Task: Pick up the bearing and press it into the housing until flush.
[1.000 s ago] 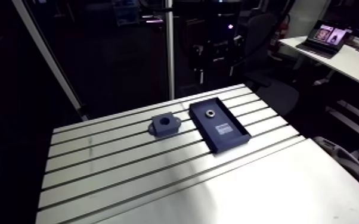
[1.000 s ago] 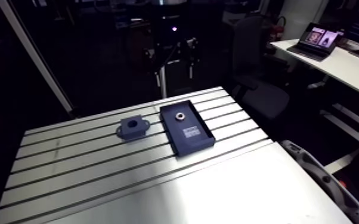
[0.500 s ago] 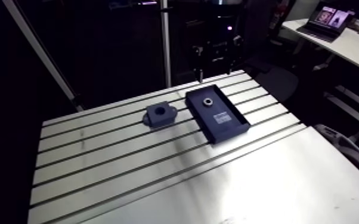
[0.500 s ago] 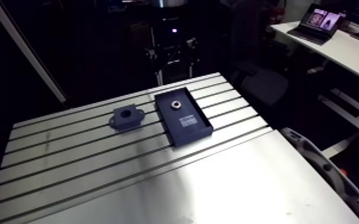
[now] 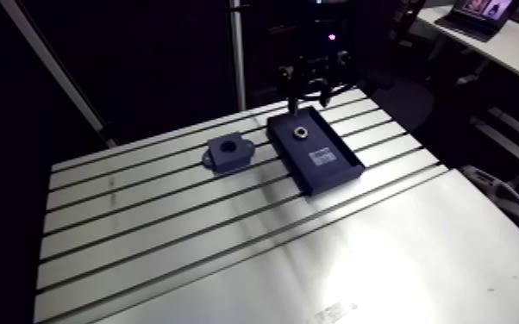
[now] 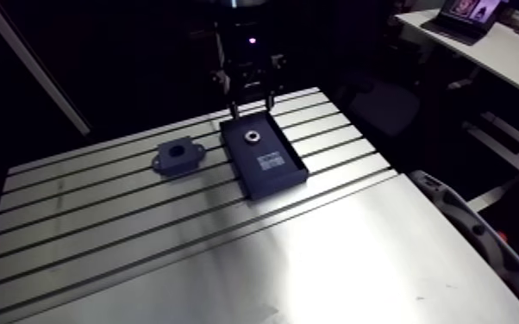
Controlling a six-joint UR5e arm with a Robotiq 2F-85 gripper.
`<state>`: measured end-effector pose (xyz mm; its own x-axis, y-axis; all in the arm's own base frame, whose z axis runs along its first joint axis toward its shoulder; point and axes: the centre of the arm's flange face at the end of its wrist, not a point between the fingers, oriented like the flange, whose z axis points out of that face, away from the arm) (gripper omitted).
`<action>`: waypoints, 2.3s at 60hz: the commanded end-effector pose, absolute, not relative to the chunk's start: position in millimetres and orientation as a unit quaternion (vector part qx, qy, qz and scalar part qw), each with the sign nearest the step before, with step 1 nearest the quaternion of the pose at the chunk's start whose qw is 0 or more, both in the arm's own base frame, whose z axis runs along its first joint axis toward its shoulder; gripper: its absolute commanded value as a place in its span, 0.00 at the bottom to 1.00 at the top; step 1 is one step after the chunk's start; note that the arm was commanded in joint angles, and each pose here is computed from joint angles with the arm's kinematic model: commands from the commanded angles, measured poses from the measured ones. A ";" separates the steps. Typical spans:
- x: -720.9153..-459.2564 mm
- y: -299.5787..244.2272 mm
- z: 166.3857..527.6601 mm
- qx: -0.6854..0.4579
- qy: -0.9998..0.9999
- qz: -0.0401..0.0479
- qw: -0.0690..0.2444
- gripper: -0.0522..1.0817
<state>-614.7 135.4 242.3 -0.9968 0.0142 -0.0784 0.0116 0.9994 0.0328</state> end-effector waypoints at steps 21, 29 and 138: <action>-623.5 139.7 207.9 0.008 0.999 0.013 0.047 0.30; -625.0 139.5 206.0 0.008 0.999 0.015 0.046 0.31; -634.5 137.9 167.3 0.003 0.999 0.010 0.053 0.38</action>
